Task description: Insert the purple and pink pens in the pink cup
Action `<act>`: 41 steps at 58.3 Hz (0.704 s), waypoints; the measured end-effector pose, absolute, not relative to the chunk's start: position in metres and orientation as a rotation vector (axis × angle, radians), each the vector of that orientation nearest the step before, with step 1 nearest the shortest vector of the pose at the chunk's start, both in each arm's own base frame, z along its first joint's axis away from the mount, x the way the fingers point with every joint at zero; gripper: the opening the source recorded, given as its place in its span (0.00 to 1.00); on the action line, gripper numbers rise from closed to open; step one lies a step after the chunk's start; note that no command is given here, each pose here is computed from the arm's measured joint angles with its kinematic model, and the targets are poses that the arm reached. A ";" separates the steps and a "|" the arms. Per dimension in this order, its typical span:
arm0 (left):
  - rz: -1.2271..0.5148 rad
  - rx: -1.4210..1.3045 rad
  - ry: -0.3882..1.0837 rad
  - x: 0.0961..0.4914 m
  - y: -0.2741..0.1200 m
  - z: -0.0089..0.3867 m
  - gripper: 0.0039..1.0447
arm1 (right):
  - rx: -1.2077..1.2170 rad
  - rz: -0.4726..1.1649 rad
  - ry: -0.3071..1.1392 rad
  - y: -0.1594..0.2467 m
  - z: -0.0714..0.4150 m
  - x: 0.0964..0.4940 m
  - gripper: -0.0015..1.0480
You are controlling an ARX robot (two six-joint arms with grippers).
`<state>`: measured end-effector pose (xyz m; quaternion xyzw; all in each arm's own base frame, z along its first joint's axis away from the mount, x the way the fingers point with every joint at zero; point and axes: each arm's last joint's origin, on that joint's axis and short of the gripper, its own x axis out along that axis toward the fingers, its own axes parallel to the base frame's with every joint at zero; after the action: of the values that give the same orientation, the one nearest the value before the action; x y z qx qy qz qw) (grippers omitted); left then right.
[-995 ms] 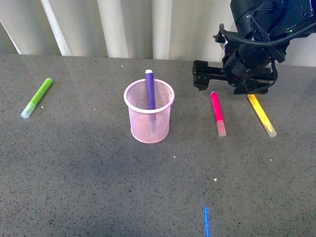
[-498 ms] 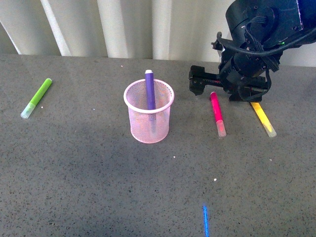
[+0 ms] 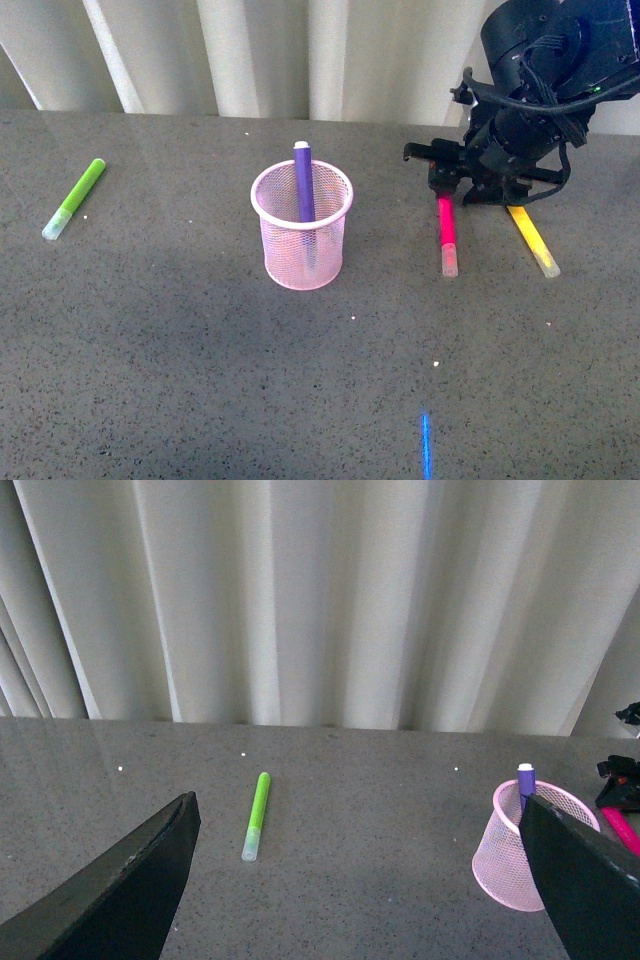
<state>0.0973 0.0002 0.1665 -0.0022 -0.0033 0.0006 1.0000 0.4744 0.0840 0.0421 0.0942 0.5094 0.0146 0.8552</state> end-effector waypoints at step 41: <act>0.001 -0.004 -0.007 0.097 0.000 0.166 0.94 | 0.438 0.168 0.732 0.067 0.098 0.466 0.11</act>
<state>0.0973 0.0002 0.1665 -0.0022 -0.0033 0.0006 1.0000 0.4656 0.0672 0.0981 0.2122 0.3545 0.0812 0.9070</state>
